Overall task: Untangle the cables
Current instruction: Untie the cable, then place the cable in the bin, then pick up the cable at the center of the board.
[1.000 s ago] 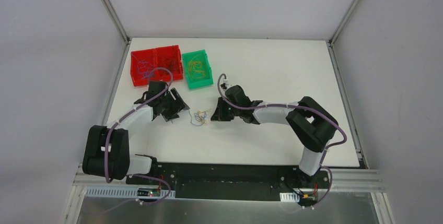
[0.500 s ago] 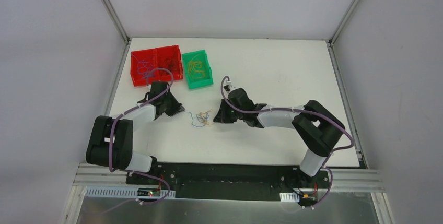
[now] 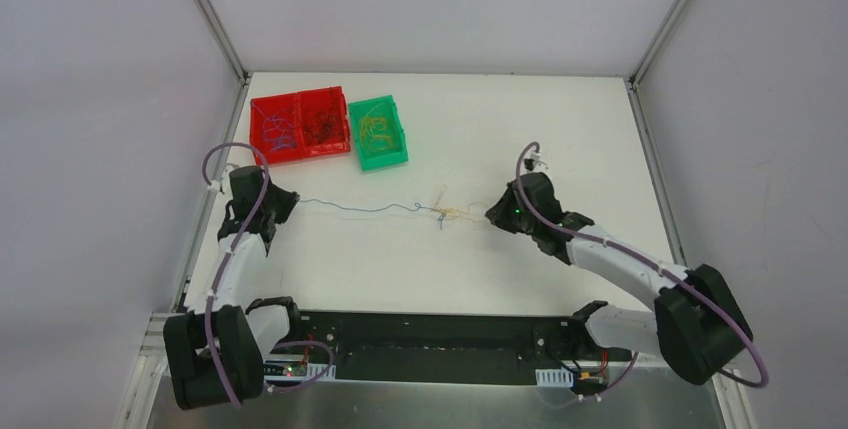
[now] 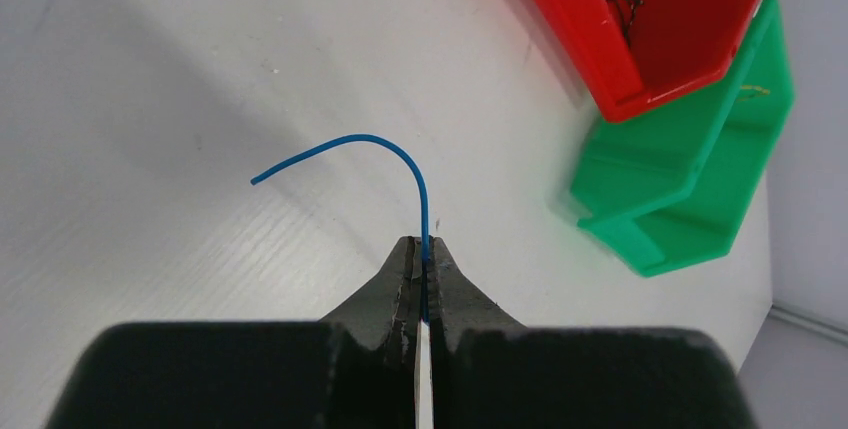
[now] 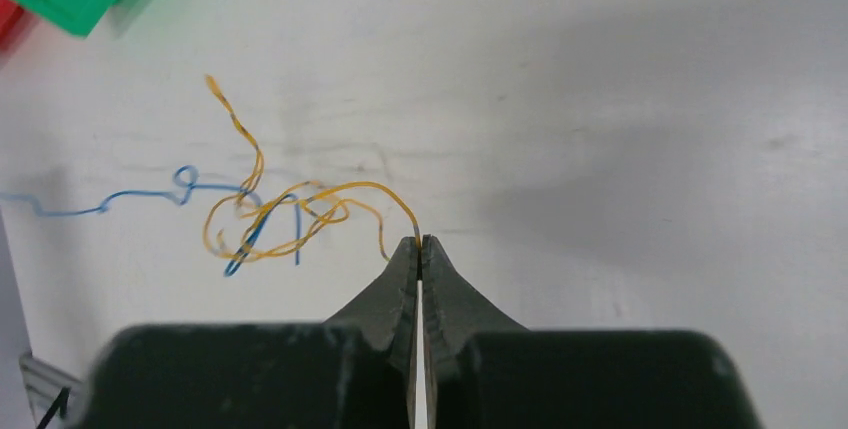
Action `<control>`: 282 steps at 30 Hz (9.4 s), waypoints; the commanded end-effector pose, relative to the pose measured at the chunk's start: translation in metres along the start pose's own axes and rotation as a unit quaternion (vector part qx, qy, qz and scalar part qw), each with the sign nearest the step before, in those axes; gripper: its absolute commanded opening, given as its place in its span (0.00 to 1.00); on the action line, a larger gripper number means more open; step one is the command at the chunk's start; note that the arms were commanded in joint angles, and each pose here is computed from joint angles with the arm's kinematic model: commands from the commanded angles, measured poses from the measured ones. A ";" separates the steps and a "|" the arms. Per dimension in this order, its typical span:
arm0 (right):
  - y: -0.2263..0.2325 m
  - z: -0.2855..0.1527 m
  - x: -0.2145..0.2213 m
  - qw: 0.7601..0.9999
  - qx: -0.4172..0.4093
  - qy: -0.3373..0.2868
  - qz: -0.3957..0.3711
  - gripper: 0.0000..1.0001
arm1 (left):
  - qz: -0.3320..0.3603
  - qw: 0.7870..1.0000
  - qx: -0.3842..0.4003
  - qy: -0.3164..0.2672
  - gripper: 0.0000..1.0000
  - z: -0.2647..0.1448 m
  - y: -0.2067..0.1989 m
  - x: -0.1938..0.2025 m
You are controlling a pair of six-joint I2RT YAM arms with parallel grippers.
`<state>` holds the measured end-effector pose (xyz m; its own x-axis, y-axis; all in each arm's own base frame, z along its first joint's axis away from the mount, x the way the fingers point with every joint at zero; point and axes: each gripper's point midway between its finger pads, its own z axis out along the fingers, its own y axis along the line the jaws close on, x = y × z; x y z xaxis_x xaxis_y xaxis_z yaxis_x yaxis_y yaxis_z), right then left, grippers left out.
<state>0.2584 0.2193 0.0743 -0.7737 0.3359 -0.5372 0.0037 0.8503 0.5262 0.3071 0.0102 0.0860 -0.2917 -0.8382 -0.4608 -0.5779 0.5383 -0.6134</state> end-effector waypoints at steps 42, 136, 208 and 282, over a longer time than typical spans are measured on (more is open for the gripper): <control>-0.020 -0.075 -0.073 0.997 -0.006 -0.065 0.050 0.00 | 0.281 0.941 0.109 0.155 0.83 -0.049 -0.089 0.093; -0.065 -0.214 -0.178 0.926 0.186 -0.301 0.130 0.00 | 0.409 0.889 0.194 0.065 0.00 -0.040 -0.071 0.115; 0.232 0.085 -0.152 0.981 -0.076 -0.023 -0.177 0.72 | 0.278 0.955 -0.006 -0.101 0.05 -0.072 -0.019 0.016; 0.073 -0.106 -0.100 0.990 -0.093 -0.096 -0.044 0.86 | 0.200 0.960 -0.165 -0.103 0.00 -0.043 -0.063 -0.114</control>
<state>0.2644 0.2065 0.2245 -0.6592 0.3309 -0.6752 -0.1823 0.8009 0.5704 0.3398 0.0462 0.1741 -0.4198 -0.5754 -0.7019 -0.6568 0.7263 -0.2025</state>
